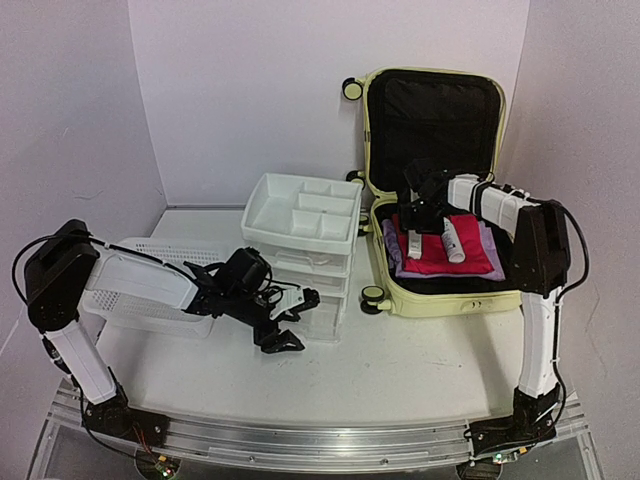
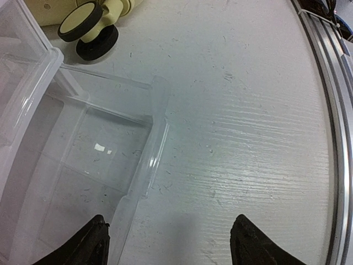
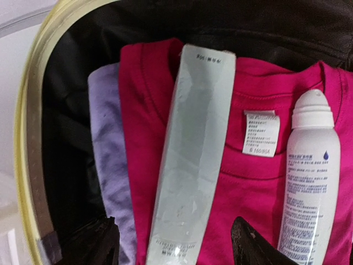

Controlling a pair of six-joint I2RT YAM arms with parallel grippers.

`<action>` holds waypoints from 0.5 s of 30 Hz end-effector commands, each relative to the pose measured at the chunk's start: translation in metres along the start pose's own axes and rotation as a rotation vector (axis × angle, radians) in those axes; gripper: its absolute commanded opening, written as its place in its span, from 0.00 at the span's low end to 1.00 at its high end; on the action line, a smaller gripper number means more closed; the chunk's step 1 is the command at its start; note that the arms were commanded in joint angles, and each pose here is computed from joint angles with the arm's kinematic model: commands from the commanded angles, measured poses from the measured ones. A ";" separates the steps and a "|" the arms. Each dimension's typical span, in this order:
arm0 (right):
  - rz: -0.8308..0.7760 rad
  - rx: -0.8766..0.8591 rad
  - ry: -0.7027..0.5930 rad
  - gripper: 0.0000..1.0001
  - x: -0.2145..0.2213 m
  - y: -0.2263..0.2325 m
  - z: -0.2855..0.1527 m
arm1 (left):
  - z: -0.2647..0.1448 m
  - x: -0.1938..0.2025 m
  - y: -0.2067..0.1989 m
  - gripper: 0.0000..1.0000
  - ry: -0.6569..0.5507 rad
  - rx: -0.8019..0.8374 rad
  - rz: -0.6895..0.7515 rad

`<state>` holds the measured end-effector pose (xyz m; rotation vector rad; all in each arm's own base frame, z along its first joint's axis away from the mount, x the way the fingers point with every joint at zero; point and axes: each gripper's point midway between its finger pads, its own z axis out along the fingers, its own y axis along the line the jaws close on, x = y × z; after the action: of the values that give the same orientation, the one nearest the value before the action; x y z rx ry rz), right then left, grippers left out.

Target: Open, take out, and arrange the luggage

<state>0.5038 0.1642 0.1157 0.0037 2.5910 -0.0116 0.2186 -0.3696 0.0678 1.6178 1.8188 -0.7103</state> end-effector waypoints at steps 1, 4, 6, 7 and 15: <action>0.037 0.089 -0.062 0.68 -0.025 -0.010 0.003 | -0.023 -0.023 -0.016 0.79 -0.053 0.046 0.004; 0.054 0.111 -0.050 0.68 -0.024 -0.011 0.017 | -0.038 -0.039 -0.018 0.84 -0.098 0.040 0.025; 0.073 0.116 -0.048 0.65 -0.024 -0.010 0.024 | -0.049 -0.051 -0.020 0.86 -0.130 0.036 0.035; 0.078 0.128 -0.047 0.63 -0.023 -0.011 0.028 | -0.056 -0.058 -0.021 0.86 -0.149 0.035 0.041; 0.104 0.181 -0.048 0.47 -0.022 -0.019 0.036 | -0.119 -0.098 -0.013 0.88 -0.269 -0.131 0.078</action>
<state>0.5306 0.1515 0.0753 0.1350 2.6001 -0.1813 0.1981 -0.3587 0.1733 1.5262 1.6379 -0.7809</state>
